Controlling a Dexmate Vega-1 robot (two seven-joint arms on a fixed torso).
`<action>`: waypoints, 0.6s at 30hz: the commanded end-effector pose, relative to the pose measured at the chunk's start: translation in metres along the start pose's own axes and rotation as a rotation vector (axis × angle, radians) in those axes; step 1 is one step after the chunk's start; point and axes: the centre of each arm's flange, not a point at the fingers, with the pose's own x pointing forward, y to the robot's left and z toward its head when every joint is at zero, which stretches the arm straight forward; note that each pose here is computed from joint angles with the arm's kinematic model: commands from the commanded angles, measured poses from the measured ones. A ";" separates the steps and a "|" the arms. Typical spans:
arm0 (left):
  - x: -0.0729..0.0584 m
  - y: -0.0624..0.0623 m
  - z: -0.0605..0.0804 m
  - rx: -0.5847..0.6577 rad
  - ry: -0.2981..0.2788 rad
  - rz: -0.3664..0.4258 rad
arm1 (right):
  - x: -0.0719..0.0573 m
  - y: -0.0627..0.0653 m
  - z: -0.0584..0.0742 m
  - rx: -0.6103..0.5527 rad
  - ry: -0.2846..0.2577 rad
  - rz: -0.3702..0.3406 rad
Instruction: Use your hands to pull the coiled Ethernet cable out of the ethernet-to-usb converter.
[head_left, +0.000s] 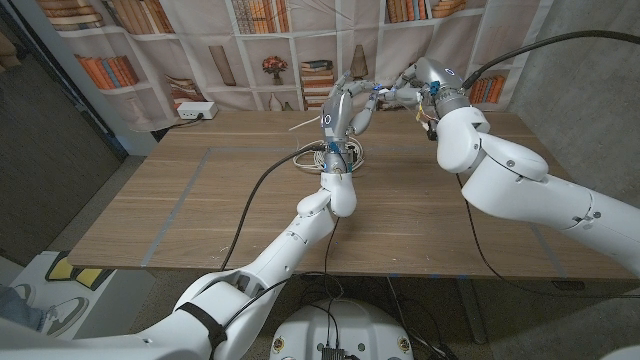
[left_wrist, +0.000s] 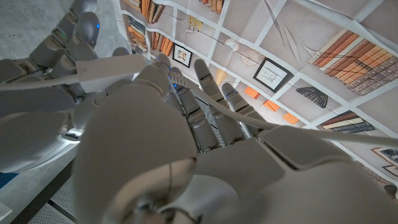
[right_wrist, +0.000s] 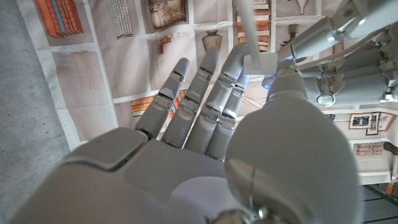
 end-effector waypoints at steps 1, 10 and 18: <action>0.012 0.002 -0.021 0.087 -0.128 -0.091 | 0.000 -0.012 -0.016 0.243 -0.179 0.079; 0.028 0.031 -0.082 0.314 -0.212 -0.155 | -0.014 -0.027 -0.031 0.349 -0.217 0.070; 0.027 0.060 -0.119 0.406 -0.118 -0.170 | -0.017 -0.033 -0.040 0.360 -0.188 0.048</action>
